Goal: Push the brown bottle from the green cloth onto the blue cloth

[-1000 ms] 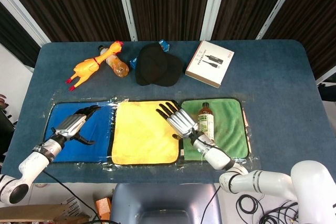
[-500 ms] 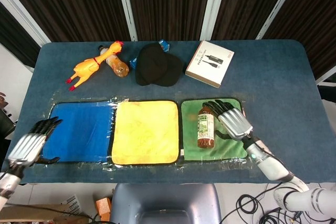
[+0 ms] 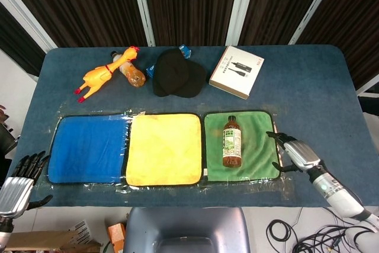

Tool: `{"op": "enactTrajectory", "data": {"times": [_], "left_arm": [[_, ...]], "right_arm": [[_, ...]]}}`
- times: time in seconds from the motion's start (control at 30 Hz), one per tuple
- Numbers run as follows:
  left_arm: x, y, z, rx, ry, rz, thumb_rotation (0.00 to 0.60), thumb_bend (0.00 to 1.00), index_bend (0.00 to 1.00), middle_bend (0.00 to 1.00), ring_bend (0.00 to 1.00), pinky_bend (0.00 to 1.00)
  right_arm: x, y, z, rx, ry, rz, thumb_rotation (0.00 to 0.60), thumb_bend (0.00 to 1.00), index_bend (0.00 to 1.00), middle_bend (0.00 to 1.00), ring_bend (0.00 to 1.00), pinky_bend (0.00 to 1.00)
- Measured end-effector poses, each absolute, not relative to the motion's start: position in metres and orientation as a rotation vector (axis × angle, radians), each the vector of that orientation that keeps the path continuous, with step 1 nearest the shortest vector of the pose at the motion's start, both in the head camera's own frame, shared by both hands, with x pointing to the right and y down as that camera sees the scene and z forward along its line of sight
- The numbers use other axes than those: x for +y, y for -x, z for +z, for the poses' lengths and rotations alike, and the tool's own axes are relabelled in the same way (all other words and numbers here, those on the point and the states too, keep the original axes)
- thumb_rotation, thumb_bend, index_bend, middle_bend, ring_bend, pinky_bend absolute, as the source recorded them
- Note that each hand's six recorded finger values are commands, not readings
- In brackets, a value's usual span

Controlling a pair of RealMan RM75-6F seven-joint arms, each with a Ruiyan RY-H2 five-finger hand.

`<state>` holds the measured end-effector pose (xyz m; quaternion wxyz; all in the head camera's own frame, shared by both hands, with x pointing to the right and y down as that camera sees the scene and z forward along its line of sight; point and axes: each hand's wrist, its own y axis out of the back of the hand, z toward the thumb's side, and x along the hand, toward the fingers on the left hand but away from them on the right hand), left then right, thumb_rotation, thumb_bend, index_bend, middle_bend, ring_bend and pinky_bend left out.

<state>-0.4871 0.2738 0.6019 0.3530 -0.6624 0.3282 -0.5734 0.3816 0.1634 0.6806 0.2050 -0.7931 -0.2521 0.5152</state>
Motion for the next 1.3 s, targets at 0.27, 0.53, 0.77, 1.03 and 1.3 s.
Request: {"op": "enactTrajectory", "data": {"times": [0.27,0.53,0.77,1.03,1.3], "left_arm": [[0.280,0.483,0.611,0.839,1.751,-1.480,0.600,0.03,0.00,0.00,0.00,0.08],[0.280,0.485,0.612,0.824,1.763,-1.508,0.600,0.03,0.00,0.00,0.00,0.08],[0.282,0.485,0.614,0.813,1.797,-1.538,0.600,0.03,0.00,0.00,0.00,0.08],[0.279,0.486,0.612,0.812,1.767,-1.547,0.600,0.03,0.00,0.00,0.00,0.08],[0.279,0.485,0.612,0.805,1.767,-1.554,0.600,0.03,0.00,0.00,0.00,0.08]], "right_arm": [[0.167,-0.373,0.694,-0.889,2.514,1.406,0.600,0.32,0.00,0.14,0.08,0.19],[0.160,-0.356,0.695,-1.145,2.857,1.308,0.600,0.32,0.00,0.14,0.08,0.20],[0.147,-0.342,0.703,-1.284,3.067,1.268,0.600,0.32,0.00,0.14,0.08,0.20],[0.134,-0.339,0.719,-1.339,3.093,1.306,0.600,0.32,0.00,0.14,0.08,0.20],[0.131,-0.324,0.726,-1.306,3.151,1.306,0.600,0.32,0.00,0.14,0.08,0.20]]}}
